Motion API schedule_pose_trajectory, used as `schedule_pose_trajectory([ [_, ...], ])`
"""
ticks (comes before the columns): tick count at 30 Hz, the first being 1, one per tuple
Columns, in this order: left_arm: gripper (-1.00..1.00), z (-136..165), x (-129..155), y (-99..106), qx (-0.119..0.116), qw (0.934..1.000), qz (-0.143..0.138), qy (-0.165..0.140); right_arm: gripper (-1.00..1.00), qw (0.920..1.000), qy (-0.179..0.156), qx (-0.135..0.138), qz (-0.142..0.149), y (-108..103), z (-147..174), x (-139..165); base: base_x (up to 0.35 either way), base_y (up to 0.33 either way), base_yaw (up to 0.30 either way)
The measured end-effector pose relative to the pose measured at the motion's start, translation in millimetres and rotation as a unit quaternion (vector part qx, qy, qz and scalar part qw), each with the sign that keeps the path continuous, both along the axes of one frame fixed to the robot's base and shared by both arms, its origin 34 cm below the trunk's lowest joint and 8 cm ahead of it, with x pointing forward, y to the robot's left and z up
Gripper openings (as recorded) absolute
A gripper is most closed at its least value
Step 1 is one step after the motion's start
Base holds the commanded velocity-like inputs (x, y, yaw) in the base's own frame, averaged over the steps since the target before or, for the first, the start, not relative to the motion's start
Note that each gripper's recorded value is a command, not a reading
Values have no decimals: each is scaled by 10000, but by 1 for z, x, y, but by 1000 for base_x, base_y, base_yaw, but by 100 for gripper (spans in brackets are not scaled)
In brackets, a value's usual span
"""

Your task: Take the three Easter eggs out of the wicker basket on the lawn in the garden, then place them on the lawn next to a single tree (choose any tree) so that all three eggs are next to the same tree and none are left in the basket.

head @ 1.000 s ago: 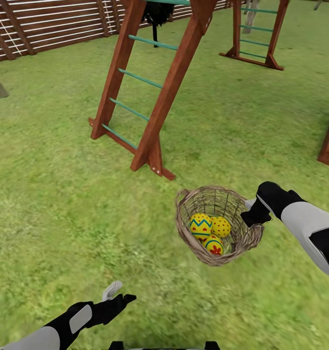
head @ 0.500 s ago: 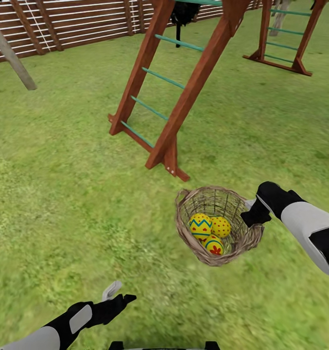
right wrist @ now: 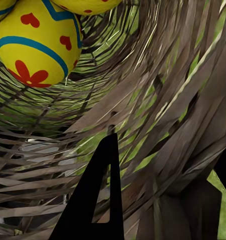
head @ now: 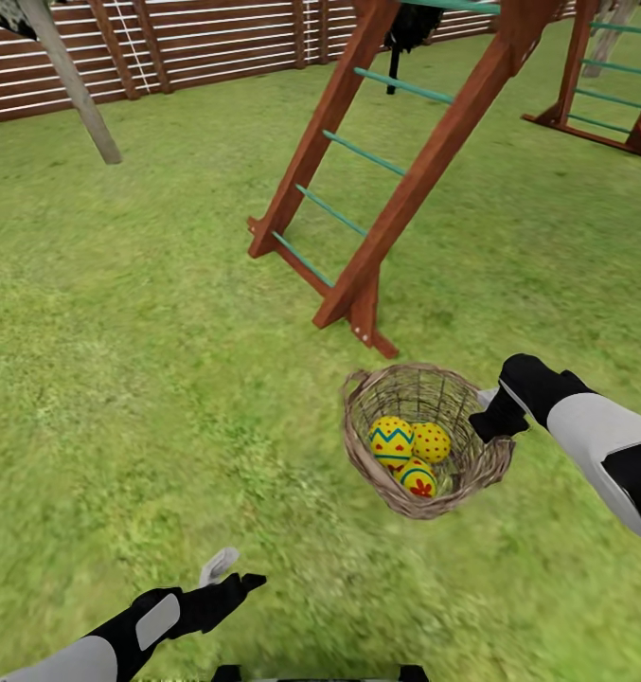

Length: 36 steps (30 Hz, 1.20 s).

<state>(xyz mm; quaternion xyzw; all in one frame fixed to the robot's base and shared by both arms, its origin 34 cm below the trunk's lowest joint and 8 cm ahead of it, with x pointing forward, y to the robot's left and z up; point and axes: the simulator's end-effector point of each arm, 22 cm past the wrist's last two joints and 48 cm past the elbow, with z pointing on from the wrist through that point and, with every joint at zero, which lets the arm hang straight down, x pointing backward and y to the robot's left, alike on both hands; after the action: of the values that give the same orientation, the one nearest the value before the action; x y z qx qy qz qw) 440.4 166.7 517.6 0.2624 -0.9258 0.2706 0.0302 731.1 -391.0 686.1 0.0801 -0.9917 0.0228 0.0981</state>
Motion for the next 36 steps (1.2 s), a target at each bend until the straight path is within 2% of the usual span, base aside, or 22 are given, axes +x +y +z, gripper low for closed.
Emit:
schedule_pose_trajectory([
  [6,100,0,0,0,-2,10000,0,3,-100,9999,-9,78,-70,4,0,0,0,289,239],
  [15,100,0,0,0,-2,10000,0,2,-100,10000,-7,56,-52,3,0,0,60,300,239],
  [36,100,0,0,0,-2,10000,-1,1,-100,10000,-3,44,-36,2,0,0,269,197,239],
])
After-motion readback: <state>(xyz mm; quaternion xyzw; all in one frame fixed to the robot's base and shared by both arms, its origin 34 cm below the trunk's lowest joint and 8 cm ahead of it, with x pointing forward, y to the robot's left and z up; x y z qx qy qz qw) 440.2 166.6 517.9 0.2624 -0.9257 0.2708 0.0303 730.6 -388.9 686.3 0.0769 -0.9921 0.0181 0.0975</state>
